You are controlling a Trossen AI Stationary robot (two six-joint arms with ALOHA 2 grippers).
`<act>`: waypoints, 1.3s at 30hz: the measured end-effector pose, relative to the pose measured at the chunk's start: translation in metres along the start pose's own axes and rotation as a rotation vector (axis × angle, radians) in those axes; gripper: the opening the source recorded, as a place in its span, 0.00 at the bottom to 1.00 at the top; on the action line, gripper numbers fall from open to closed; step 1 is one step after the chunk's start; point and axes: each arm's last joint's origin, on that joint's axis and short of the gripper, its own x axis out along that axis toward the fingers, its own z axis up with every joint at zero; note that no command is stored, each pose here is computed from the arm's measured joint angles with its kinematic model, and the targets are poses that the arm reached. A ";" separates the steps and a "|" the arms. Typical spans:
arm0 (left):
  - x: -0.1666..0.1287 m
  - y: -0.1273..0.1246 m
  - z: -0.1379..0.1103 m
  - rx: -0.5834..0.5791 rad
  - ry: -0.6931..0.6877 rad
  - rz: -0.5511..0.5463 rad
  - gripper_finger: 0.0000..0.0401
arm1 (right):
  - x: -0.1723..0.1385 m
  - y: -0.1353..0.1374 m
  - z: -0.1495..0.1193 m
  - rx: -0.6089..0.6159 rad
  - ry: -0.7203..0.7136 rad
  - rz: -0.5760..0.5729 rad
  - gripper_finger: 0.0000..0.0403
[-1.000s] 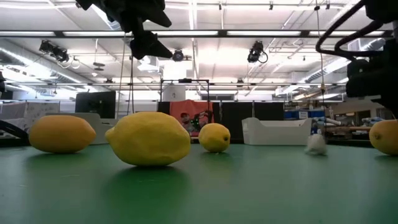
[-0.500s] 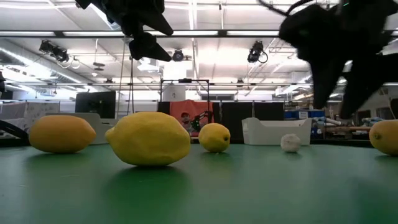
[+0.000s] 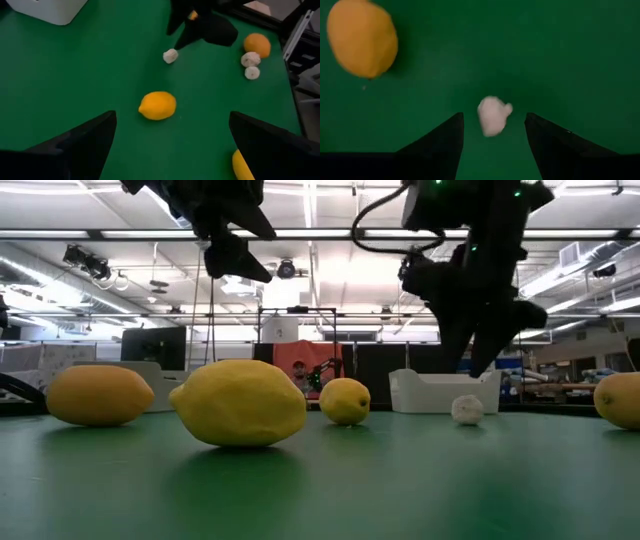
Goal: Sort produce into baskets
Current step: Put the garlic into the gray bin
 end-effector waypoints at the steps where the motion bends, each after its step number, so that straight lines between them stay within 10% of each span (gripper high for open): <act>1: 0.000 0.000 -0.001 0.000 0.006 0.007 0.98 | 0.001 -0.002 0.004 -0.008 0.002 -0.002 0.55; 16: 0.014 0.014 0.000 0.005 0.009 0.118 0.98 | 0.017 -0.005 0.013 -0.081 0.186 0.050 0.54; 39: 0.051 0.025 -0.007 -0.035 0.066 0.143 0.98 | 0.042 -0.019 0.013 -0.054 0.184 0.147 0.26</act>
